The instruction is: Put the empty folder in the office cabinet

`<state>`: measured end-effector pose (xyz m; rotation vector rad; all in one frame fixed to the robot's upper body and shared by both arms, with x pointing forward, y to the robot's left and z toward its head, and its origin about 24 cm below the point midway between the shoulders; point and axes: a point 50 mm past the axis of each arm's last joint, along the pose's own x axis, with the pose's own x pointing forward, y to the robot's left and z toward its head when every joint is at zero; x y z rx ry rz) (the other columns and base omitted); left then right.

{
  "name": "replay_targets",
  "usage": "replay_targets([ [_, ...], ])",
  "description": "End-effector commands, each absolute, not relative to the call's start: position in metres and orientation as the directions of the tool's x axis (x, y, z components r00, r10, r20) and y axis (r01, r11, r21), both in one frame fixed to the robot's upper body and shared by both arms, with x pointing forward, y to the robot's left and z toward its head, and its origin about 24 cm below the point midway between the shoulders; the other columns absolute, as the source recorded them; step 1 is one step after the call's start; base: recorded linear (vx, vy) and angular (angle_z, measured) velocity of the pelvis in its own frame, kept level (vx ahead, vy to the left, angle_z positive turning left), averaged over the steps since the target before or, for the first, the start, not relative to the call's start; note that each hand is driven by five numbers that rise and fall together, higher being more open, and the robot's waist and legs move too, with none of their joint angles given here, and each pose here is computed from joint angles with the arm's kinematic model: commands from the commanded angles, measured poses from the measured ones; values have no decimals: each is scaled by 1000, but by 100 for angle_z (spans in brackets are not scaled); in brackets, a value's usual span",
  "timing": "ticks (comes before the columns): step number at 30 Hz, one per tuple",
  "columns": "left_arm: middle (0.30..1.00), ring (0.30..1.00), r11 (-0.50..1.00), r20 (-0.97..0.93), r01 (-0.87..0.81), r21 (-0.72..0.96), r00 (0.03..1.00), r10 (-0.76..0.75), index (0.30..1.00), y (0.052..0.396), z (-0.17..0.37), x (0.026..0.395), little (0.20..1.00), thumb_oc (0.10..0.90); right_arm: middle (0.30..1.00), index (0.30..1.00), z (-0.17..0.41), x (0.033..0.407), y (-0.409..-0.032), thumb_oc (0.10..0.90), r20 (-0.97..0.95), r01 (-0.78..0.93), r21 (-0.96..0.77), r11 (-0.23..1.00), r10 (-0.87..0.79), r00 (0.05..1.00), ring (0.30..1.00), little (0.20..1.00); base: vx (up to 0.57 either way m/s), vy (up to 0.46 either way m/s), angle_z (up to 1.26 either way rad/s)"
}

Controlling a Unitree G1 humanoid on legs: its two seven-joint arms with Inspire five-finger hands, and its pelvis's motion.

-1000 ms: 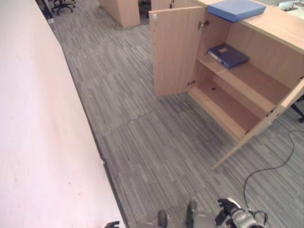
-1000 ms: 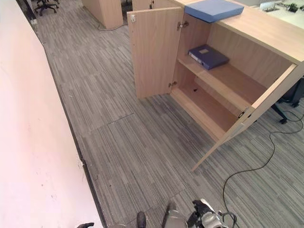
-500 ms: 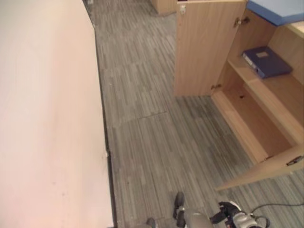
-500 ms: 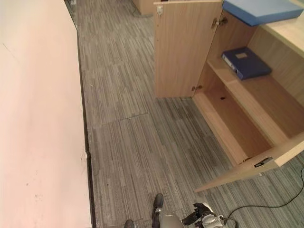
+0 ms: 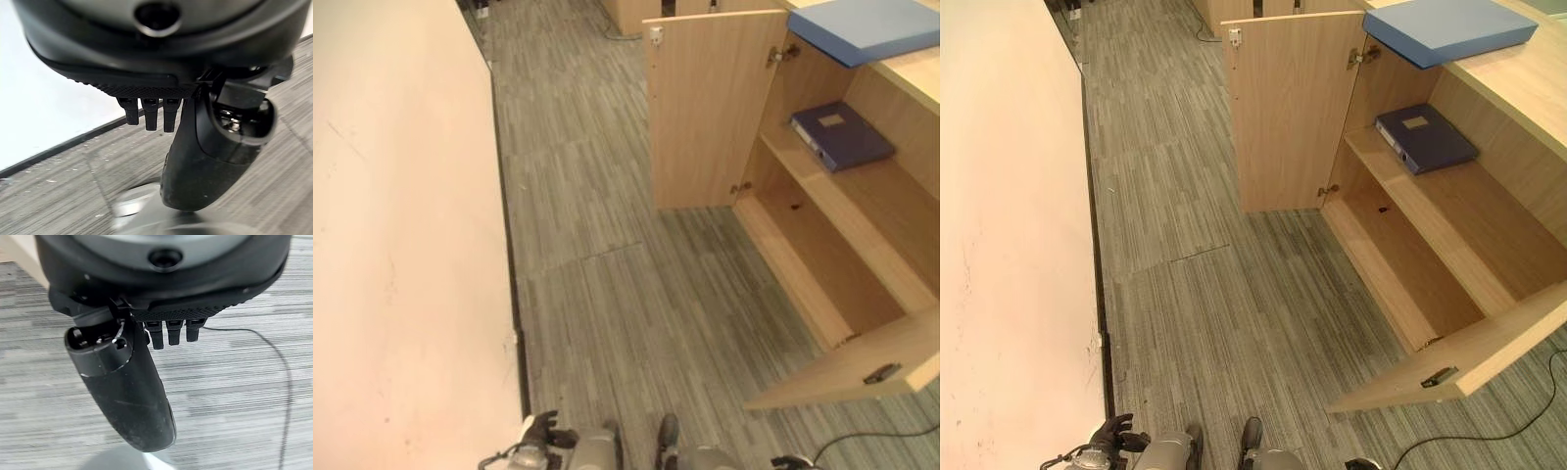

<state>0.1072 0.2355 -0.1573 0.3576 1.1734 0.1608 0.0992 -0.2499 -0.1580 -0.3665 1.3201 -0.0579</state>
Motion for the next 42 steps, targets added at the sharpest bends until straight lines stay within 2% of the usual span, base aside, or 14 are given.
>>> replay_targets([
  [1, 900, 900, 935, -880, 16, 354, 344, 327, 900, 236, -161, 88, 900, 800, 900, 900, -155, 82, -272, 800, -928, -113, -337, 935, -310, 204, 900, 900, 231, 92, -21],
  [6, 900, 900, 945, -919, 20, 325, 243, 311, 900, 236, -168, 58, 900, 800, 900, 900, -159, 25, -279, 800, -954, -168, -290, 942, -298, -23, 900, 900, 518, 217, -49],
  [9, 900, 900, 942, -918, 53, 331, 249, 309, 900, 239, -167, 58, 900, 800, 900, 900, -158, 20, -282, 800, -953, -192, -283, 940, -299, -56, 900, 900, 374, 251, -36],
  [11, 900, 900, 935, -907, 92, 342, 291, 303, 900, 242, -164, 69, 900, 800, 900, 900, -156, 22, -286, 800, -949, -252, -278, 927, -306, -80, 900, 900, 230, 244, -60],
  [13, 900, 900, 930, -895, 114, 349, 333, 295, 900, 243, -161, 81, 900, 800, 900, 900, -153, 38, -289, 800, -946, -320, -287, 903, -321, -55, 900, 900, 214, 276, -38],
  [14, 900, 900, 924, -880, 132, 358, 380, 286, 900, 244, -157, 94, 900, 800, 900, 900, -150, 66, -290, 800, -944, -370, -311, 876, -330, 11, 900, 900, 191, 245, -36],
  [15, 900, 900, 924, -880, 132, 358, 380, 286, 900, 244, -157, 94, 900, 800, 900, 900, -150, 66, -290, 800, -944, -370, -311, 876, -330, 11, 900, 900, 155, 230, -47],
  [17, 900, 900, 921, -868, 143, 362, 411, 278, 900, 243, -154, 103, 900, 800, 900, 900, -145, 101, -286, 800, -939, -373, -344, 862, -327, 110, 900, 900, 166, 250, -26],
  [18, 900, 900, 919, -859, 147, 366, 433, 273, 900, 241, -153, 108, 900, 800, 900, 900, -141, 127, -278, 800, -932, -352, -358, 865, -307, 193, 900, 900, 249, 334, -23],
  [20, 900, 900, 917, -859, 153, 368, 434, 273, 900, 241, -153, 108, 900, 800, 900, 900, -138, 140, -273, 800, -927, -346, -362, 866, -295, 232, 900, 900, 255, 273, -31],
  [21, 900, 900, 912, -868, 171, 372, 413, 276, 900, 242, -154, 101, 900, 800, 900, 900, -134, 160, -265, 800, -915, -337, -367, 867, -273, 296, 900, 900, 255, 227, -23],
  [28, 900, 900, 905, -887, 202, 374, 363, 285, 900, 245, -158, 87, 900, 800, 900, 900, -133, 170, -253, 800, -912, -364, -363, 858, -249, 325, 900, 900, 179, 150, 1],
  [32, 900, 900, 906, -897, 203, 373, 328, 296, 900, 247, -160, 79, 900, 800, 900, 900, -133, 176, -246, 800, -904, -286, -341, 895, -229, 361, 900, 900, 92, 32, -11],
  [42, 900, 900, 910, -899, 95, 404, 225, 375, 900, 264, -161, 50, 900, 800, 900, 900, -150, 144, -231, 800, -932, -252, -260, 932, -174, 316, 900, 900, 183, -113, -28],
])
